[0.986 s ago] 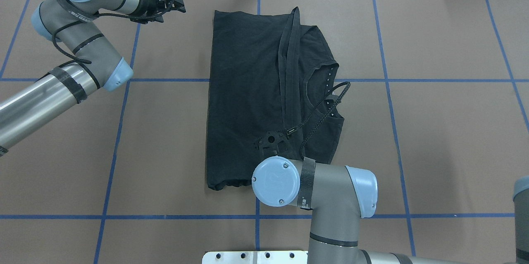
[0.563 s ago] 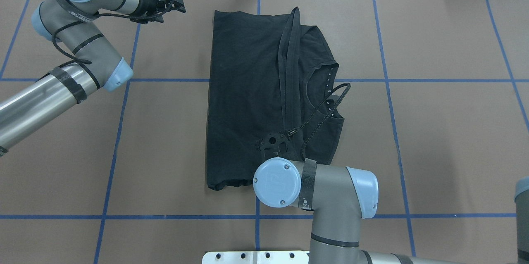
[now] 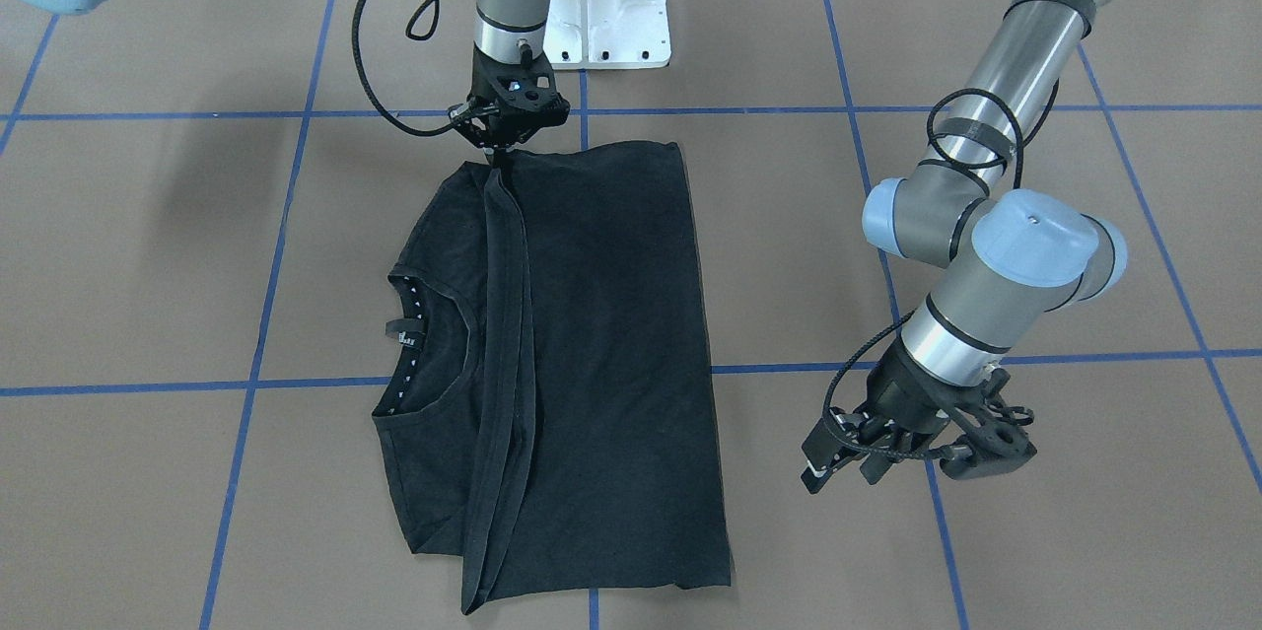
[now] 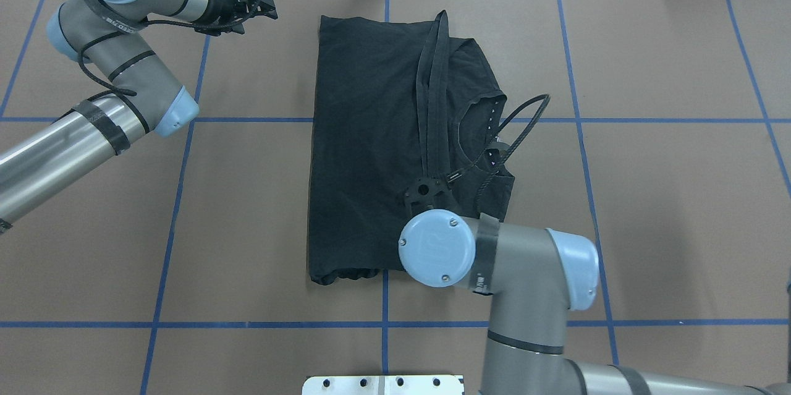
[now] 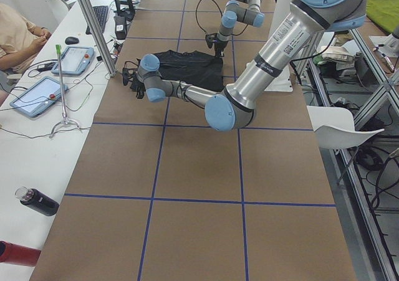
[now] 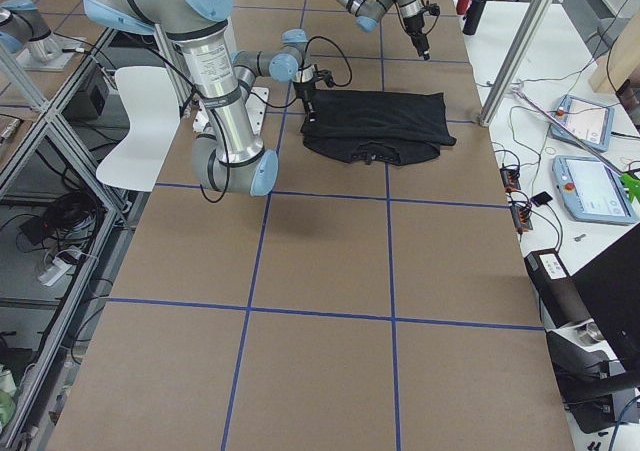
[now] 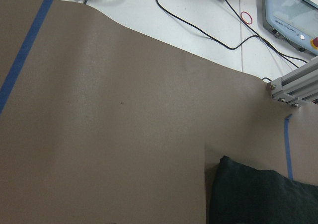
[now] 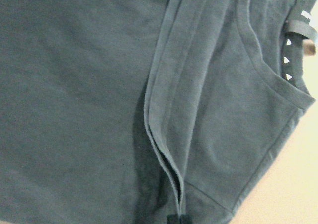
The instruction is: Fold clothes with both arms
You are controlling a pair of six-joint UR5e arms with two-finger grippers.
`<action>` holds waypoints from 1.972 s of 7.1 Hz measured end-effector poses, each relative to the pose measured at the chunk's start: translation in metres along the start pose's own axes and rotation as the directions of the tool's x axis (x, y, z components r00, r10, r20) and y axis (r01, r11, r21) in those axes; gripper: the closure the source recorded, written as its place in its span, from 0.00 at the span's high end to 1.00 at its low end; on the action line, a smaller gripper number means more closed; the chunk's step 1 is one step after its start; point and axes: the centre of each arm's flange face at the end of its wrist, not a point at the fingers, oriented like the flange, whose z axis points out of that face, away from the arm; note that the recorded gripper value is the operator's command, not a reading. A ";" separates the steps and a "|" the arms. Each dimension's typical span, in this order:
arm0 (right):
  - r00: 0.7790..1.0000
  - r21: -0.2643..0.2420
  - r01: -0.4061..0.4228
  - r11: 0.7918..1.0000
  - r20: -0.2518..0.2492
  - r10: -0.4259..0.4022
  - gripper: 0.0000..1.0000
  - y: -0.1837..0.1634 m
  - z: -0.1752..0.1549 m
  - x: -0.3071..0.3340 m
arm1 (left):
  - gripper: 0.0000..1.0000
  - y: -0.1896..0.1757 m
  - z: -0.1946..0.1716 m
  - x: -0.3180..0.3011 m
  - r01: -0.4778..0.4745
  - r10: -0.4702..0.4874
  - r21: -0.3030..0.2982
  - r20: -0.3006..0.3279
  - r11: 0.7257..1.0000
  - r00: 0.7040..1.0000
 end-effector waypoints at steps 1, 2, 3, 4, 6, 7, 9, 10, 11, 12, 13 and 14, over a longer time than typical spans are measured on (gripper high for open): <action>1.000 -0.023 -0.010 1.000 -0.023 0.009 0.00 0.019 0.011 0.013 | 0.84 0.000 0.000 0.002 0.000 0.000 0.000 -0.001 1.000 1.000; 0.998 -0.043 -0.048 0.998 -0.038 0.046 0.00 0.038 0.026 0.012 | 0.84 0.000 0.000 0.002 0.000 0.000 -0.001 -0.002 1.000 1.000; 0.996 -0.047 -0.083 0.995 -0.038 0.081 0.00 0.048 0.037 0.010 | 0.84 0.000 -0.001 0.002 0.000 0.000 -0.001 -0.002 1.000 1.000; 0.994 -0.043 -0.106 0.993 -0.031 0.105 0.16 0.047 0.041 0.013 | 0.84 0.000 -0.001 0.002 0.000 0.000 -0.001 -0.002 1.000 1.000; 0.989 -0.024 -0.147 0.989 -0.025 0.146 0.67 0.026 0.037 0.030 | 0.84 0.001 0.000 0.002 0.000 0.000 0.000 -0.001 1.000 1.000; 0.984 -0.013 -0.176 0.984 -0.008 0.175 0.87 0.017 0.030 0.035 | 0.84 0.001 0.000 0.002 0.001 -0.001 0.000 0.000 1.000 1.000; 0.932 0.002 -0.358 0.934 0.065 0.357 0.86 0.009 0.019 0.035 | 0.84 0.001 0.000 0.002 0.001 -0.001 0.001 -0.001 1.000 1.000; 0.873 -0.004 -0.478 0.878 0.107 0.475 0.85 0.008 0.017 0.034 | 0.84 0.001 0.000 0.002 0.001 -0.001 0.001 -0.001 1.000 1.000; 0.782 -0.023 -0.609 0.792 0.144 0.606 0.81 0.009 0.019 0.036 | 0.84 0.001 0.001 0.002 0.001 -0.001 0.001 -0.001 1.000 1.000; 0.658 -0.054 -0.736 0.675 0.173 0.732 0.80 0.013 0.025 0.043 | 0.84 0.001 0.001 0.003 0.001 -0.001 0.002 -0.001 1.000 1.000; 0.538 -0.083 -0.826 0.558 0.182 0.823 0.80 0.019 0.034 0.053 | 0.84 0.001 0.000 0.003 0.001 -0.001 0.002 -0.001 1.000 1.000; 0.461 -0.096 -0.871 0.481 0.174 0.870 0.80 0.024 0.042 0.063 | 0.84 0.001 0.000 0.003 0.000 0.000 0.002 -0.002 1.000 1.000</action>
